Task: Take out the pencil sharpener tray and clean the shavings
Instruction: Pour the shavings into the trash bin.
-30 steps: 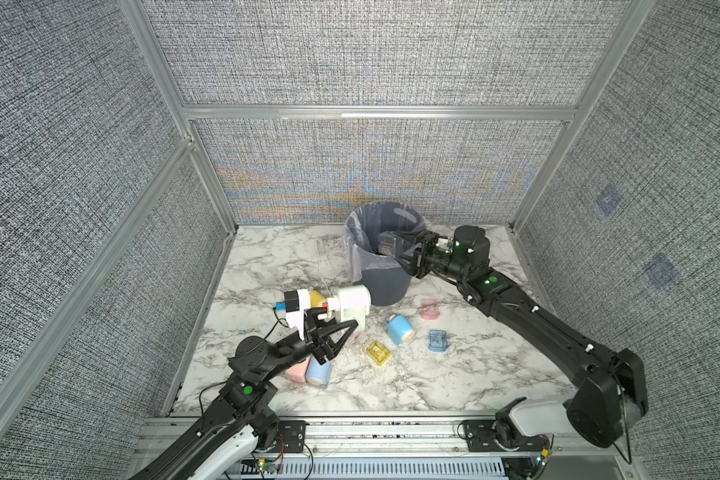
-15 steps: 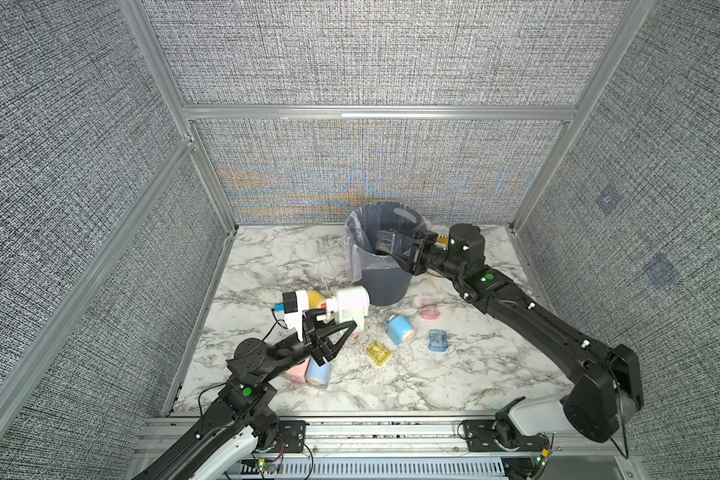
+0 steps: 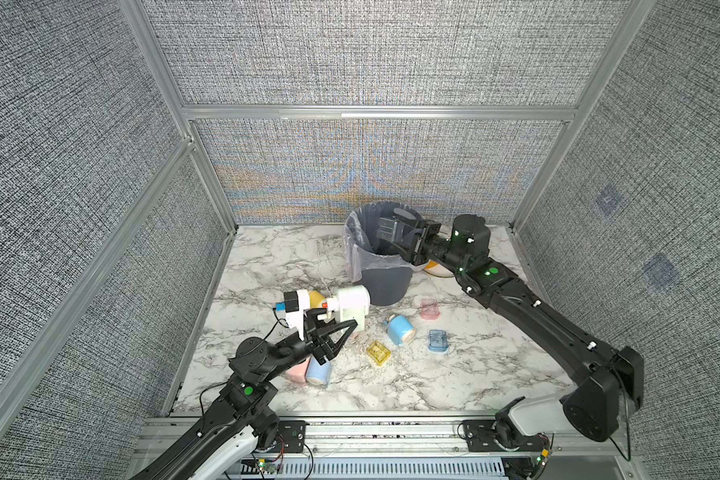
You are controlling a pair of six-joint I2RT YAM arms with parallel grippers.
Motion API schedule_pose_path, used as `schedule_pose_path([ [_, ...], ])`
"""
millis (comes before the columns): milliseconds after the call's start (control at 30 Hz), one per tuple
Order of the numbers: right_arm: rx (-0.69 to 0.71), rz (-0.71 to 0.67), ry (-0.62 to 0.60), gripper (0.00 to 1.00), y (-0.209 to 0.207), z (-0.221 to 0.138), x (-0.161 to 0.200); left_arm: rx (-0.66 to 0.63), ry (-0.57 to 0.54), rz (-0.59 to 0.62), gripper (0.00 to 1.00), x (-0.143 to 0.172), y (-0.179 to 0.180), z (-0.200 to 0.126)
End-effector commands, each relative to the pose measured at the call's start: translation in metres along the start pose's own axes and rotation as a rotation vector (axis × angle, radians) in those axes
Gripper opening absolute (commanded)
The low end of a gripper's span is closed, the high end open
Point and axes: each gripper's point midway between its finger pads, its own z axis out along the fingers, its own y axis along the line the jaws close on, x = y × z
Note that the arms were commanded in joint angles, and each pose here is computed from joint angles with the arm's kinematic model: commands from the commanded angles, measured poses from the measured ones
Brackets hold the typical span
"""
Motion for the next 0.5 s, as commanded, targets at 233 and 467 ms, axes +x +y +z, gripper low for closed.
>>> schedule_pose_path([
  [233, 0.032, 0.116, 0.020, 0.00, -0.009, 0.012, -0.001, 0.033, -0.045, 0.022, 0.00, -0.012, -0.009, -0.001],
  [467, 0.016, 0.025, 0.019, 0.00, 0.003, 0.009, 0.007, 0.020, -0.046, 0.024, 0.00, -0.009, -0.006, -0.003],
])
